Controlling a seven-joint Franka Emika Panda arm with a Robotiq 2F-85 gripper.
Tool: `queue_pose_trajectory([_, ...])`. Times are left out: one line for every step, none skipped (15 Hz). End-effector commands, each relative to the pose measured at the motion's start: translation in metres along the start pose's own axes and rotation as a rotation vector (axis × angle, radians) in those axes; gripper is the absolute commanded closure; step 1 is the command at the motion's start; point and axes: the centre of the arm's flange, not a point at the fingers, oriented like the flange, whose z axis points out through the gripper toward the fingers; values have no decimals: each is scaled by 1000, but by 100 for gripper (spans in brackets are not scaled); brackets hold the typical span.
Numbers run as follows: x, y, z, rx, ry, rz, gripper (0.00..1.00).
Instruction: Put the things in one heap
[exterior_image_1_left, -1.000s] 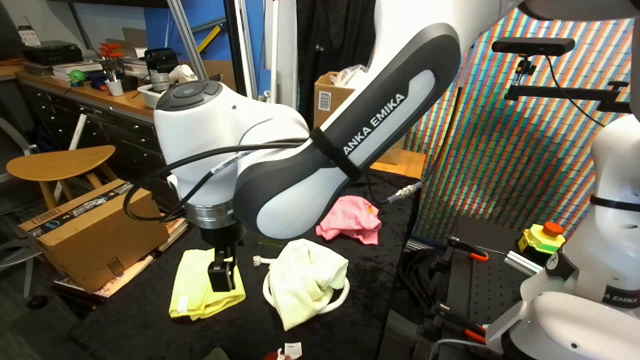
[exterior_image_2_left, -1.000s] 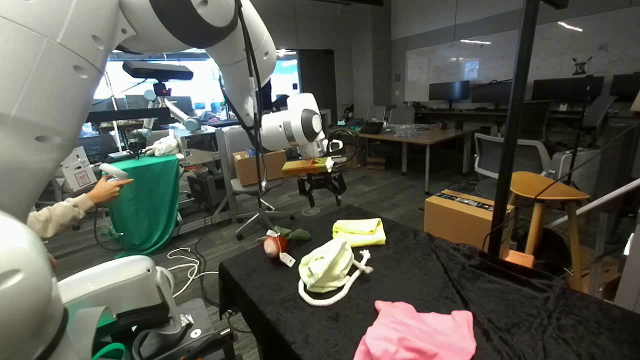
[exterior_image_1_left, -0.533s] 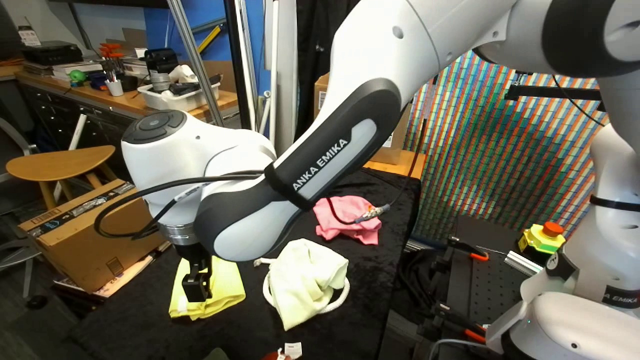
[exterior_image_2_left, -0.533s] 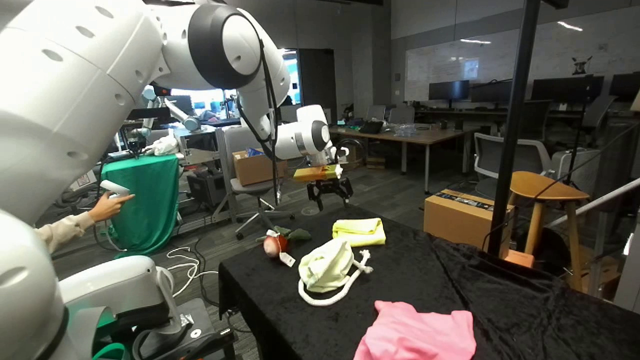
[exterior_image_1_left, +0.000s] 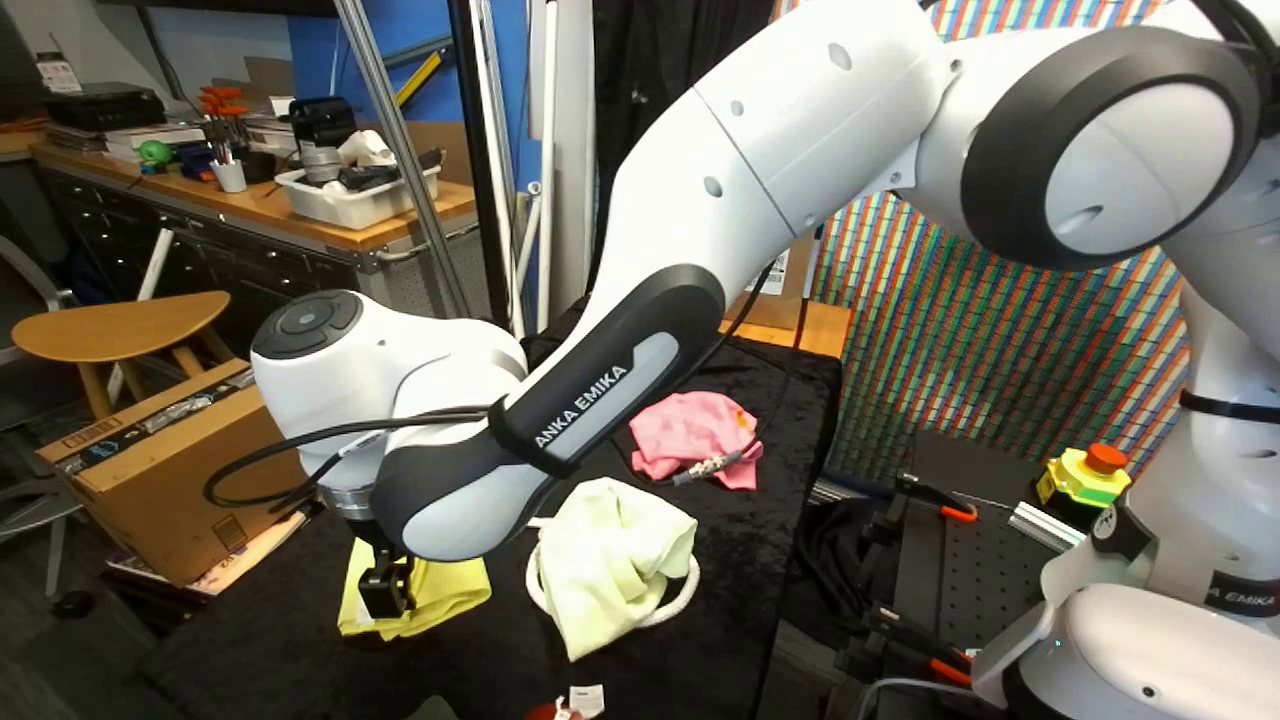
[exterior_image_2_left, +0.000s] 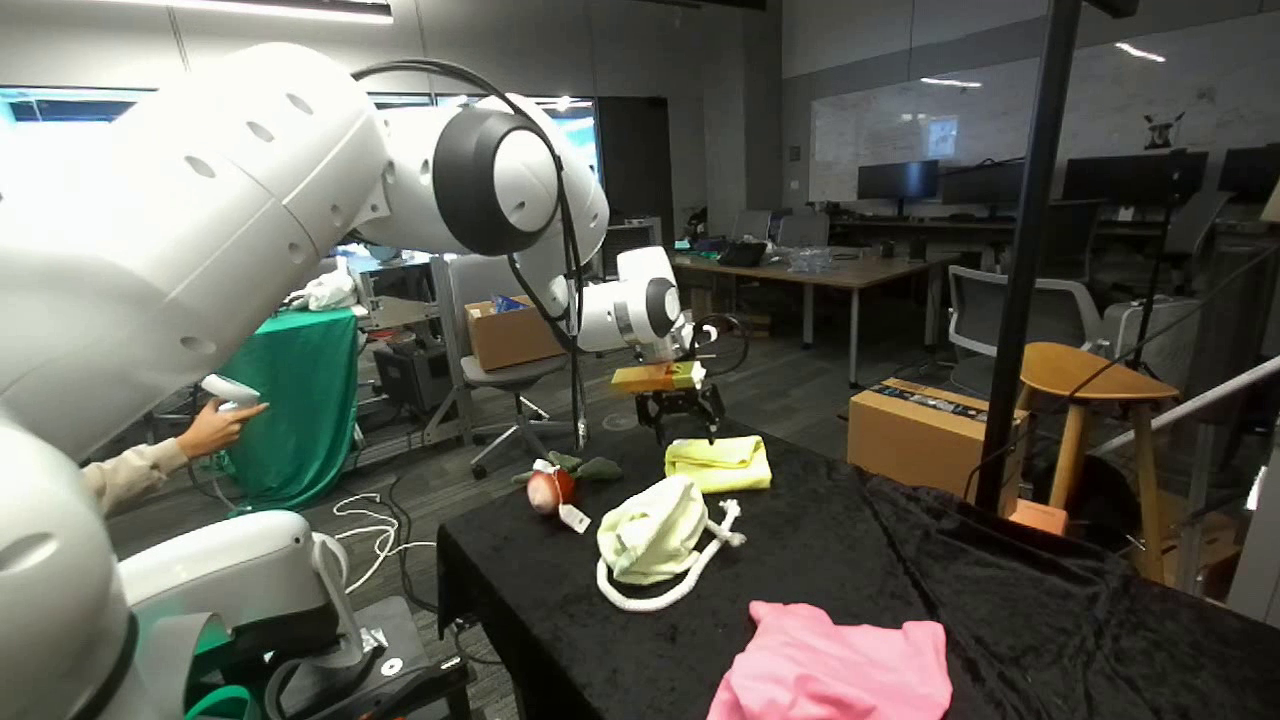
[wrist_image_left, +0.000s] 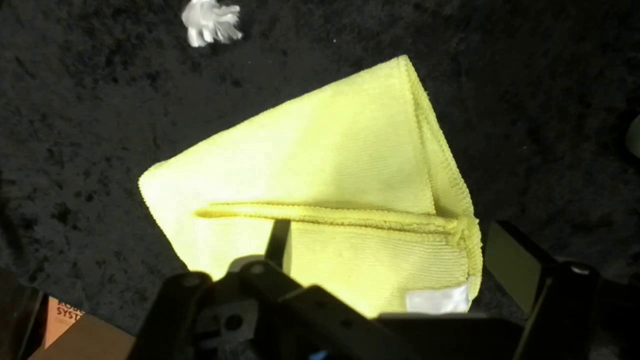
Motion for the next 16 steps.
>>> queue_pose_trajectory([27, -2, 12, 7, 13, -1, 0])
queue_pose_trajectory([28, -2, 15, 16, 11, 5, 0])
queue_pose_trajectory([29, -3, 17, 26, 12, 12, 0])
queue_pose_trajectory([30, -4, 19, 37, 11, 16, 0])
queue_pose_trajectory([31, -5, 20, 46, 13, 21, 0])
queue_pose_trajectory([32, -6, 21, 53, 14, 23, 0])
queue_pose_trajectory([33, -8, 21, 63, 12, 27, 0])
queue_pose_trajectory([34, -9, 22, 75, 9, 30, 0])
queue_pose_trajectory([35, -11, 22, 84, 9, 32, 0])
queue_pose_trajectory([36, -12, 23, 90, 11, 34, 0])
queue_pose_trajectory([38, -14, 24, 91, 11, 36, 0])
queue_pose_trajectory([39, -14, 26, 87, 10, 39, 0])
queue_pose_trajectory([40, -14, 27, 81, 9, 42, 0])
queue_pose_trajectory([42, -12, 29, 78, 8, 43, 0])
queue_pose_trajectory([43, -11, 30, 70, 9, 46, 0])
queue_pose_trajectory([44, -9, 31, 65, 10, 49, 0])
